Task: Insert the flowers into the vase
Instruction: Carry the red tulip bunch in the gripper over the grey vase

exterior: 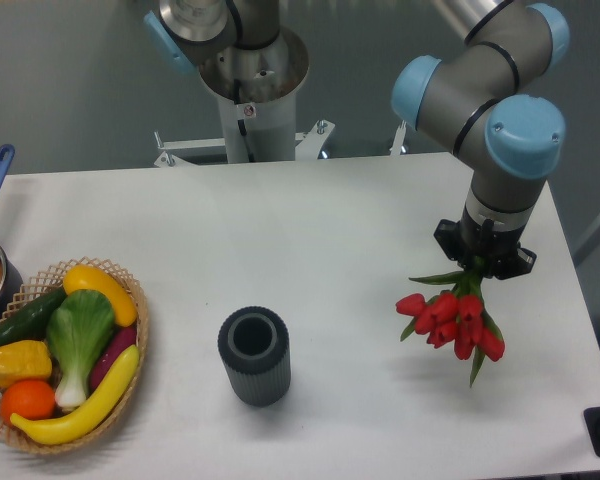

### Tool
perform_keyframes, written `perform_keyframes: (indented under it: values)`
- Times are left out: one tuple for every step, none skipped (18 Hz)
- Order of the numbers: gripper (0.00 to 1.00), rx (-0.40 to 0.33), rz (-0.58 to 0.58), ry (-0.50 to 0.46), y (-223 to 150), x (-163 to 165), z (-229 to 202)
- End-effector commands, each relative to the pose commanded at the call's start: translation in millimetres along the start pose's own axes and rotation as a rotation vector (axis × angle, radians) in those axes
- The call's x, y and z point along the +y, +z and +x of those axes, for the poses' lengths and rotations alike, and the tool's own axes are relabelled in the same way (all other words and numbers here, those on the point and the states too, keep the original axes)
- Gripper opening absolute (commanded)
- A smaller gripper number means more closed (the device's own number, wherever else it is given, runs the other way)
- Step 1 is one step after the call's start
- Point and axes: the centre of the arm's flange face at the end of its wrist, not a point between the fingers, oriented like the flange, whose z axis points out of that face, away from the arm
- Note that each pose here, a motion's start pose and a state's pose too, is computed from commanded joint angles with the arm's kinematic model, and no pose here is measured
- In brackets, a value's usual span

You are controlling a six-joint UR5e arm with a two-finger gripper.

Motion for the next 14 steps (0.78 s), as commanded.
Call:
perform_keyframes:
  values:
    - [0.00,-0.001,0.001,0.001,-1.1,-0.8,0.7]
    - [0.00,0.001,0.003,0.002,-0.4,-1.0,1.2]
    - [0.00,-0.001,0.006,0.003,-2.1,-2.0,1.6]
    - [0.00,-0.002,0.008,0.006,-3.2,-3.8,2.9]
    - [0.00,-0.001,0.015,0.009,-4.4,-6.9,4.9]
    - [0.00,0.005,0.034,0.009,-5.6,-12.1,7.9]
    - [0.00,0.014,0.066,0.009,-6.8,-18.6,10.8]
    - [0.00,0.024,0.102,0.009,-7.0,-23.8,13.2]
    - [0.00,0.025,0.132,0.015,-10.5,-30.1,15.5]
    - [0.00,0.025,0.161,0.020,-16.6,-38.2,17.9]
    - [0.00,0.025,0.201,0.018,-26.3,-41.4,19.1]
    - [0.00,0.031,0.243,0.014,-34.1,-43.8,20.9]
    - [0.00,0.030,0.287,0.009,-41.4,-46.3,22.0]
    - [0.00,0.027,0.327,0.007,-45.5,-48.0,21.6]
